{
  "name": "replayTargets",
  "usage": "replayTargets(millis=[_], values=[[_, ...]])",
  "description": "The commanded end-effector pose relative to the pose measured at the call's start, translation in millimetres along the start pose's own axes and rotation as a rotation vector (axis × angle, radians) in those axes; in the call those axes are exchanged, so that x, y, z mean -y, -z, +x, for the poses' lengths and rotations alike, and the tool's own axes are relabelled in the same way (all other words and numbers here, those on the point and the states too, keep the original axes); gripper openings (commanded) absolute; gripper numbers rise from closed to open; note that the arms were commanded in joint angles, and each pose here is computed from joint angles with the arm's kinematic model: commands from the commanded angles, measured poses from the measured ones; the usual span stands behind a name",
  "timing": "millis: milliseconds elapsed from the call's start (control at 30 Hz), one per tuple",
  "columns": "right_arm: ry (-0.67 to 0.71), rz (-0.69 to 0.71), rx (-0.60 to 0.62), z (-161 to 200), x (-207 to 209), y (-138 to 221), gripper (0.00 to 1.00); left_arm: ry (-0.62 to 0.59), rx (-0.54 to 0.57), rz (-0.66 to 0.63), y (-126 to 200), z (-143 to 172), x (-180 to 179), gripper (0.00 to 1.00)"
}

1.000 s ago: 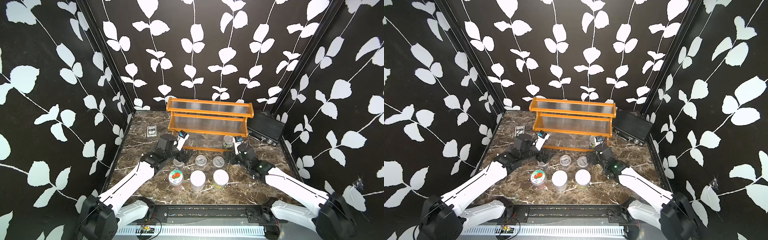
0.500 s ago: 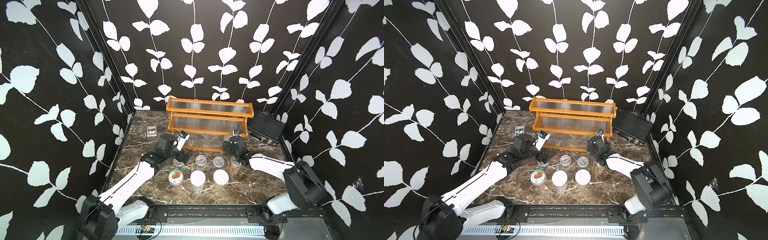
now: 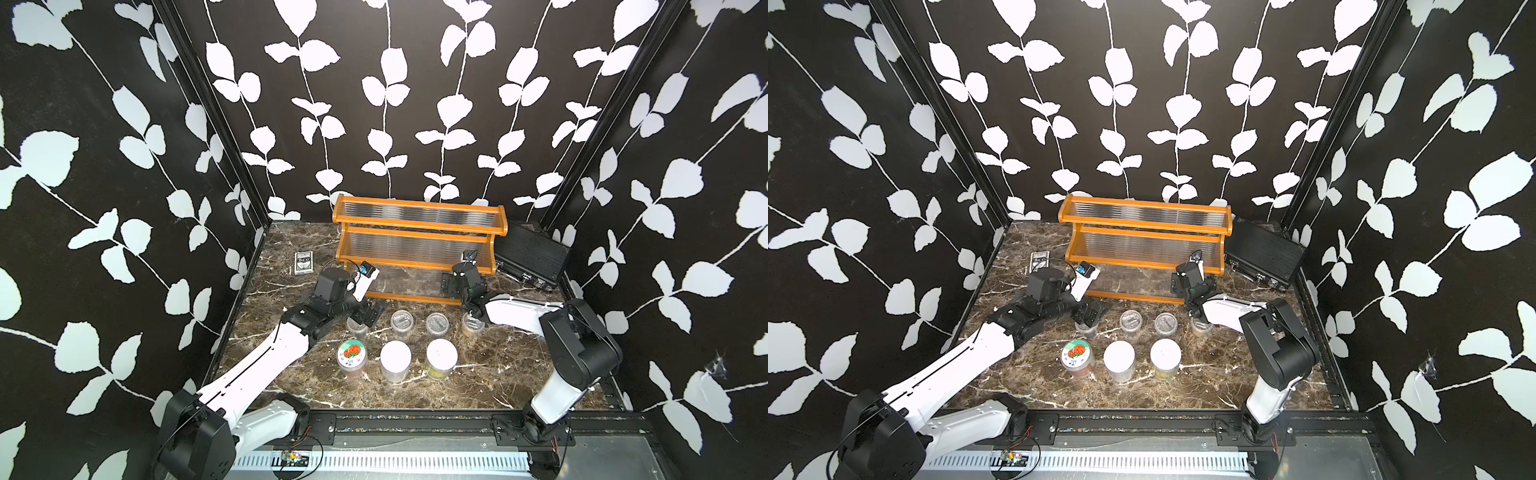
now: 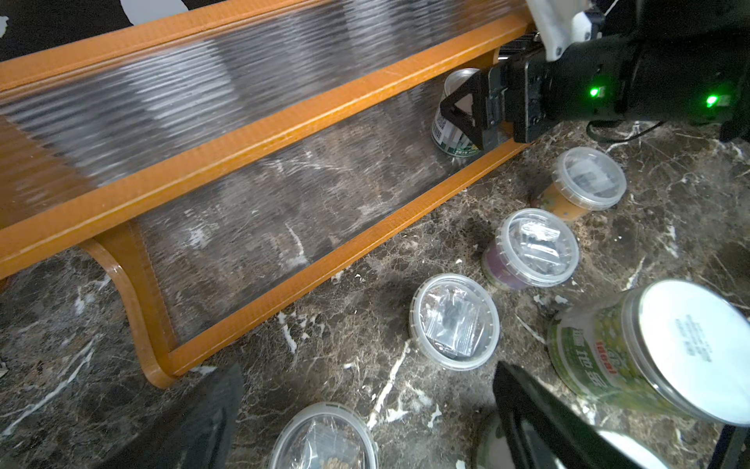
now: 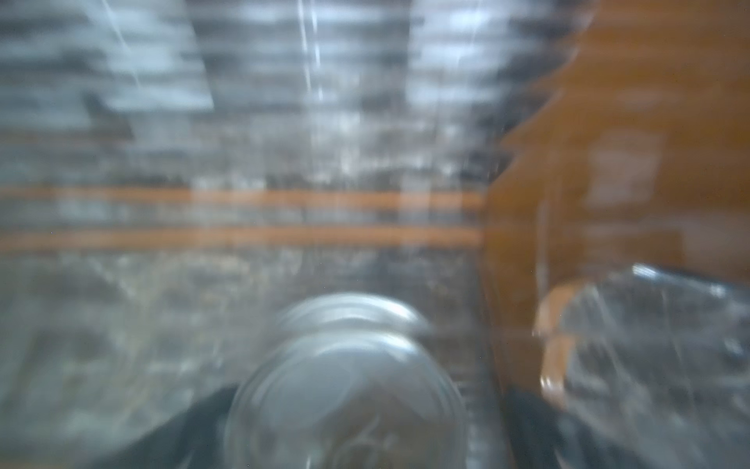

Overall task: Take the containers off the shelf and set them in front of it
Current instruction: 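Pick up a container from the shelf.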

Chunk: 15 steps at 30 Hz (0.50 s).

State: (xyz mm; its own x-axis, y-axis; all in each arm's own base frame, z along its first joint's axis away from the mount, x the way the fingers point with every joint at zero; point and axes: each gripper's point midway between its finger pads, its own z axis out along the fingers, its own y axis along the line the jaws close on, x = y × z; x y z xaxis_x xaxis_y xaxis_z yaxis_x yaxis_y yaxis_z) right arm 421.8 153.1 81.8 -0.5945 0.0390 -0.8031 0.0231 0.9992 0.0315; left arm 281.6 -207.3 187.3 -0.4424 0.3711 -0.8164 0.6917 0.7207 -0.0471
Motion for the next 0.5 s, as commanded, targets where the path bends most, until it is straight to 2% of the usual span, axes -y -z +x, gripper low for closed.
replayTargets(millis=[0, 233, 467], values=[[-0.029, -0.013, 0.027, -15, -4, -3, 0.99, -0.003, 0.034, -0.001, 6, -7, 0, 0.99], [-0.010, -0.077, 0.016, -18, -11, -1, 0.80, 0.001, 0.032, -0.007, 8, -4, 0, 0.99], [0.016, -0.121, 0.024, -22, -14, 14, 0.73, 0.005, 0.030, -0.005, 8, -3, 0, 0.99]])
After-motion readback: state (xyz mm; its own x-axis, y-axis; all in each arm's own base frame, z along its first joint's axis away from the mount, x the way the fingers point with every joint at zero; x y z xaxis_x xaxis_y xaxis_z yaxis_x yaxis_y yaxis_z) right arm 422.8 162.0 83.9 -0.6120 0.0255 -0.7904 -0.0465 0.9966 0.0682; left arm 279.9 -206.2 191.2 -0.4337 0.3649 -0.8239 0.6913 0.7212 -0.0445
